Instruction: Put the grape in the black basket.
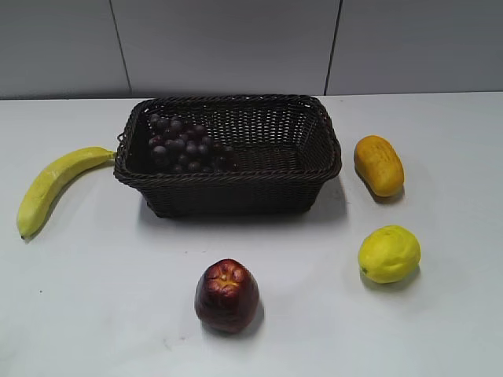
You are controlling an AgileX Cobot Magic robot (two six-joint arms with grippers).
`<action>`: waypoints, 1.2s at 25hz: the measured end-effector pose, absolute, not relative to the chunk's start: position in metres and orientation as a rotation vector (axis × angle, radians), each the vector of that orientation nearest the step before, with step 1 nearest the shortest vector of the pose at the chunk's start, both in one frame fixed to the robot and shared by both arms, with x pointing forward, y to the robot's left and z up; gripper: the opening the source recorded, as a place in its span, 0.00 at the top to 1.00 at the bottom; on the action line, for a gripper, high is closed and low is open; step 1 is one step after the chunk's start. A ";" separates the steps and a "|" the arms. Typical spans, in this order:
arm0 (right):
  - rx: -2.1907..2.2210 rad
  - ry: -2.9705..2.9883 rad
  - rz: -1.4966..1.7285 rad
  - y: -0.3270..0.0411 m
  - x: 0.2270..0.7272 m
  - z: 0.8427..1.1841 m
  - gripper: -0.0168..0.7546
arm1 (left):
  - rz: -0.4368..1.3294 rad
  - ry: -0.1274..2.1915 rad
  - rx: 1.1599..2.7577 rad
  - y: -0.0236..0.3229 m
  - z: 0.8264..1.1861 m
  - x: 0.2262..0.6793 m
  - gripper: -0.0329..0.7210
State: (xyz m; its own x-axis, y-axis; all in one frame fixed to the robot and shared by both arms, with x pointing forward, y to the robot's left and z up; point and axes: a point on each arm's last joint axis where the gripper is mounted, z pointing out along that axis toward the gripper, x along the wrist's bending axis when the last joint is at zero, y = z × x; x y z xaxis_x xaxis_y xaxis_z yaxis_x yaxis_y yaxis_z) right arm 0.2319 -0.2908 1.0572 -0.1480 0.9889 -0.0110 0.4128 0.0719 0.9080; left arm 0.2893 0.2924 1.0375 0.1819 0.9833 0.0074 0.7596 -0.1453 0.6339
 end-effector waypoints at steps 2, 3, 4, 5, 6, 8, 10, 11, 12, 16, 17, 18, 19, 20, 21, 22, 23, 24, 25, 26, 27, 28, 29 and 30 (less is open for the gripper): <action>1.415 1.654 1.047 -0.291 0.232 1.057 0.26 | 0.593 1.629 1.968 0.292 1.038 0.289 0.24; 1.415 1.654 1.047 -0.291 0.232 1.057 0.26 | 0.593 1.628 1.968 0.292 1.038 0.289 0.24; 1.415 1.654 1.047 -0.291 0.232 1.057 0.26 | 0.592 1.628 1.968 0.292 1.038 0.289 0.24; 1.415 1.654 1.047 -0.291 0.232 1.057 0.26 | 0.592 1.628 1.968 0.292 1.038 0.289 0.24; 1.415 1.654 1.047 -0.291 0.232 1.057 0.26 | 0.592 1.628 1.968 0.292 1.038 0.289 0.24; 1.415 1.654 1.047 -0.291 0.232 1.057 0.26 | 0.592 1.628 1.968 0.292 1.038 0.289 0.24; 1.415 1.654 1.047 -0.291 0.232 1.057 0.26 | 0.593 1.627 1.967 0.292 1.038 0.289 0.24; 1.415 1.654 1.047 -0.291 0.232 1.057 0.26 | 0.596 1.624 1.964 0.292 1.038 0.288 0.24; 1.415 1.654 1.047 -0.291 0.232 1.057 0.26 | 0.603 1.622 1.956 0.293 1.038 0.287 0.24; 1.415 1.654 1.047 -0.291 0.232 1.057 0.26 | 0.674 1.607 1.878 0.296 1.042 0.276 0.25; 1.415 1.654 1.047 -0.291 0.232 1.057 0.26 | 0.701 1.603 1.848 0.296 1.043 0.272 0.26; 1.415 1.654 1.047 -0.291 0.232 1.057 0.26 | 0.728 1.597 1.819 0.297 1.044 0.268 0.27; 1.415 1.654 1.047 -0.291 0.232 1.057 0.26 | 0.754 1.595 1.791 0.298 1.044 0.264 0.27; 1.415 1.654 1.047 -0.291 0.232 1.057 0.26 | 0.782 1.591 1.760 0.299 1.045 0.260 0.28; 1.415 1.654 1.047 -0.291 0.232 1.057 0.26 | 0.808 1.587 1.731 0.299 1.046 0.256 0.29; 1.415 1.654 1.047 -0.291 0.232 1.057 0.26 | 0.833 1.579 1.705 0.299 1.046 0.252 0.30; 1.415 1.654 1.047 -0.291 0.232 1.057 0.26 | 0.854 1.575 1.682 0.300 1.046 0.248 0.30; 1.415 1.654 1.047 -0.291 0.232 1.057 0.26 | 0.876 1.567 1.659 0.300 1.047 0.244 0.31; 1.415 1.654 1.047 -0.291 0.232 1.057 0.26 | 0.895 1.558 1.639 0.300 1.047 0.241 0.31; 1.415 1.654 1.047 -0.291 0.232 1.057 0.26 | 0.911 1.547 1.622 0.300 1.047 0.238 0.31; 1.415 1.654 1.047 -0.291 0.232 1.057 0.26 | 0.921 1.541 1.611 0.300 1.047 0.236 0.32; 1.415 1.654 1.047 -0.291 0.232 1.057 0.26 | 0.926 1.539 1.606 0.300 1.046 0.235 0.32; 1.415 1.654 1.047 -0.291 0.232 1.057 0.26 | 0.929 1.537 1.604 0.300 1.046 0.234 0.32; 1.415 1.654 1.047 -0.291 0.232 1.057 0.26 | 0.929 1.536 1.603 0.300 1.046 0.234 0.32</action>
State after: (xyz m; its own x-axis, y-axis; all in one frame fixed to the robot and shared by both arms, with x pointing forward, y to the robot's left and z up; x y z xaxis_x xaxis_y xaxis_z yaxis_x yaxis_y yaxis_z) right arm 0.2319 -0.2908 1.0572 -0.1480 0.9889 -0.0110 0.4128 0.0719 0.9080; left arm 0.2342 0.3000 1.0464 0.0306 0.9993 0.0199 0.4818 -0.0322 0.8757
